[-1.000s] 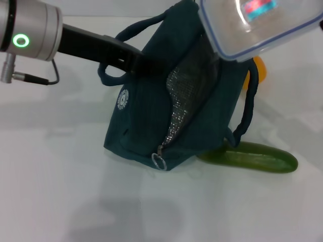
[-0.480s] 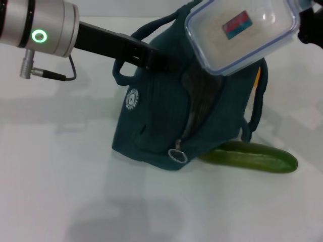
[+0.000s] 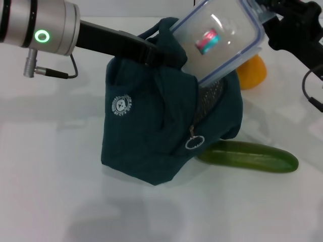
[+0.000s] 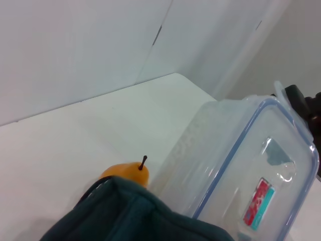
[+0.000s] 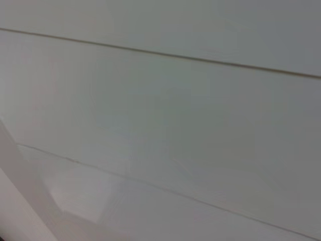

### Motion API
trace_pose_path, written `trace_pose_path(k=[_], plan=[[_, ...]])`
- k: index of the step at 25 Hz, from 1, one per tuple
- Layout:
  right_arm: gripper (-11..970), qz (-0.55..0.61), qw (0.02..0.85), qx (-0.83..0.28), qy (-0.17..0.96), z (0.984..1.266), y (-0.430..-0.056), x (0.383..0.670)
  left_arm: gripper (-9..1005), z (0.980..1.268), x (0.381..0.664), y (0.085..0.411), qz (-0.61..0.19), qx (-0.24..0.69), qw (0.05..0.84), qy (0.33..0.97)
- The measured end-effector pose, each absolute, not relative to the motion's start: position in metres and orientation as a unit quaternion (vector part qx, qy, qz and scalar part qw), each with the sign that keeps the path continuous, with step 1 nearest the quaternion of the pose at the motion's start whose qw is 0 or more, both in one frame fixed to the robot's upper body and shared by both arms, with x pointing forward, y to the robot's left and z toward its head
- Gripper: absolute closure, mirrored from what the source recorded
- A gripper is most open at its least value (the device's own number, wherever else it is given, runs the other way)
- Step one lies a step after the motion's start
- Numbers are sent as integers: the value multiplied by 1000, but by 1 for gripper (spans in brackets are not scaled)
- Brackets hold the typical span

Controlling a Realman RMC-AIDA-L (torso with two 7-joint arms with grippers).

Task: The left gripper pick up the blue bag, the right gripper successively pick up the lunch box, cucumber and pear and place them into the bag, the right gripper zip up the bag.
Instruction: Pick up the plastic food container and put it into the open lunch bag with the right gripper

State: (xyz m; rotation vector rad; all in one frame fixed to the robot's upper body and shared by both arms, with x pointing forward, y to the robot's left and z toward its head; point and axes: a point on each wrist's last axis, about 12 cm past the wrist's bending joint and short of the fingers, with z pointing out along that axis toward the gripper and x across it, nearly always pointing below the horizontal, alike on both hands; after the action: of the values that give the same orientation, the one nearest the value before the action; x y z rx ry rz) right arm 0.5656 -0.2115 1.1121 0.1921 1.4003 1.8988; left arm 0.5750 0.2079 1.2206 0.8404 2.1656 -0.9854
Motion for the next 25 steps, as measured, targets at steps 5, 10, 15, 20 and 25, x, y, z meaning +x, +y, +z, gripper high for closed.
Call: trace_pose_path(k=[5,10,15,20,25], plan=[[862,739,376,71,555,1113,-208,569,955,1215,578,208,-374,322,307,814],[862,734,379,73,559,1111,-209,569,955,1213,580,207,-374,325,313,810],[862,727,378,77,568,1108,-209,569,955,1216,579,206,-386,335,326,795],[862,722,377,77,575,1107,-208,570,955,1221,576,206,-399,358,353,767],[862,715,378,77,582,1106,-207,573,955,1222,576,205,-399,372,363,755]])
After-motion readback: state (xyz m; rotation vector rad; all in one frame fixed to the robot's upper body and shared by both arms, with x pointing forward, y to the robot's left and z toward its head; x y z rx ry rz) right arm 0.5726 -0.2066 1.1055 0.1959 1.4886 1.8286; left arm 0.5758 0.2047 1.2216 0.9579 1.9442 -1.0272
